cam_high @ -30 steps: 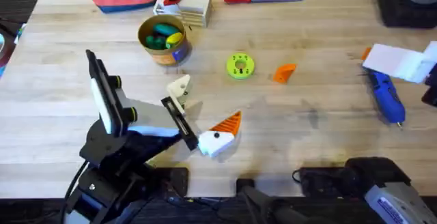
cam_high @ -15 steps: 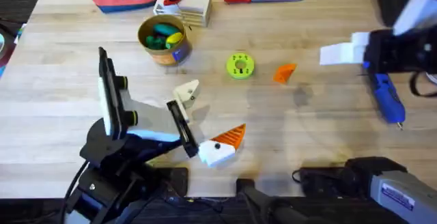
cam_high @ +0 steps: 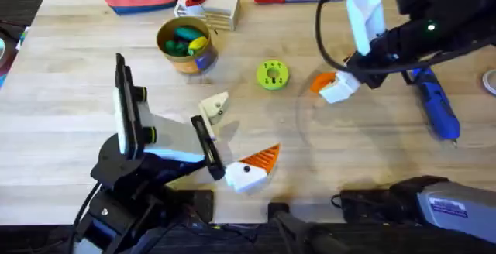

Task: Pick up the gripper from the table and insert it into the empty holder that is missing its gripper. Then pick up a screw, insert it into the mounting hole, and use the screwdriver to tighten it. Finally, clean up the table by picking up the vegetable and placing it into the bucket.

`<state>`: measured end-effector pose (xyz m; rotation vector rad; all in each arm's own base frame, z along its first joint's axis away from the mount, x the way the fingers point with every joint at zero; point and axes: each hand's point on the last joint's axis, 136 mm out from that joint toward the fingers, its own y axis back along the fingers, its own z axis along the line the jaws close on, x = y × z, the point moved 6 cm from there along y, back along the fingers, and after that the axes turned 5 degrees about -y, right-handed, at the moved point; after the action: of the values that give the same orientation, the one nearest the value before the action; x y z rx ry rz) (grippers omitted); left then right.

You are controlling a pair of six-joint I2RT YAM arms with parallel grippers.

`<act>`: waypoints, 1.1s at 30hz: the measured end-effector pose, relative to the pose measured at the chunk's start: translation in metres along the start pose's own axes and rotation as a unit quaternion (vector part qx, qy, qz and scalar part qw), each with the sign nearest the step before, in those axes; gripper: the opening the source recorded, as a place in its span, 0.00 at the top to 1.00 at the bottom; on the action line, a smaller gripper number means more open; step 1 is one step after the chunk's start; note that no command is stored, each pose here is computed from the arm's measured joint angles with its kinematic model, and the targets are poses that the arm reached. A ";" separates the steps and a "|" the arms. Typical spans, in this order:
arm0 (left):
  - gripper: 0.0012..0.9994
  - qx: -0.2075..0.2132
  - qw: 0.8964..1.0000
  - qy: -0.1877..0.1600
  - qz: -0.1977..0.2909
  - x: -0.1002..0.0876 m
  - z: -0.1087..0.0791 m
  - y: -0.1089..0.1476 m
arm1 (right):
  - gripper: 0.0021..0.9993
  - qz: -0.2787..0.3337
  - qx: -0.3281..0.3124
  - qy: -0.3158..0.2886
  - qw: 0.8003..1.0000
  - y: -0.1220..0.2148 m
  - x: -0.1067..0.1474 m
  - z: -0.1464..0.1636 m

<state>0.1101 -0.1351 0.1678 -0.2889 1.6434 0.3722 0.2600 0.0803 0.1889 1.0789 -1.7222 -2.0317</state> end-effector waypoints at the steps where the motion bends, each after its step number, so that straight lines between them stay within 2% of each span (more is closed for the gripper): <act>1: 0.01 0.000 1.000 0.000 0.000 0.000 0.000 0.000 | 0.01 0.004 -0.001 0.015 1.000 -0.005 -0.001 -0.001; 6: 0.01 0.000 1.000 0.000 0.000 0.000 0.000 0.000 | 0.02 0.041 -0.010 0.069 0.997 -0.025 0.002 -0.005; 14: 0.01 0.000 1.000 0.000 0.001 0.000 0.000 0.000 | 0.23 0.053 0.000 0.102 0.993 -0.036 0.001 -0.012; 16: 0.01 0.000 1.000 0.000 0.001 0.000 0.000 0.000 | 0.33 0.051 0.000 0.104 0.993 -0.036 0.000 -0.013; 19: 0.01 0.000 1.000 0.000 0.001 0.000 0.000 0.000 | 0.59 0.047 -0.003 0.107 0.993 -0.036 -0.001 -0.012; 22: 0.01 0.000 1.000 0.001 0.001 0.000 0.000 0.000 | 0.72 0.043 -0.008 0.108 0.993 -0.036 -0.002 -0.011; 24: 0.01 0.000 1.000 0.001 0.001 0.000 0.000 0.000 | 0.92 0.041 -0.009 0.111 0.993 -0.036 -0.003 -0.011; 25: 0.01 0.000 1.000 0.000 0.001 0.000 0.000 0.000 | 0.98 0.040 -0.010 0.111 0.993 -0.036 -0.003 -0.010; 33: 0.01 0.000 1.000 0.001 0.001 0.000 0.000 0.000 | 1.00 0.025 -0.001 0.103 0.994 -0.025 -0.004 -0.008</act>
<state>0.1100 -0.1351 0.1675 -0.2878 1.6448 0.3729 0.2748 0.0834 0.1671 1.1878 -1.6264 -1.8205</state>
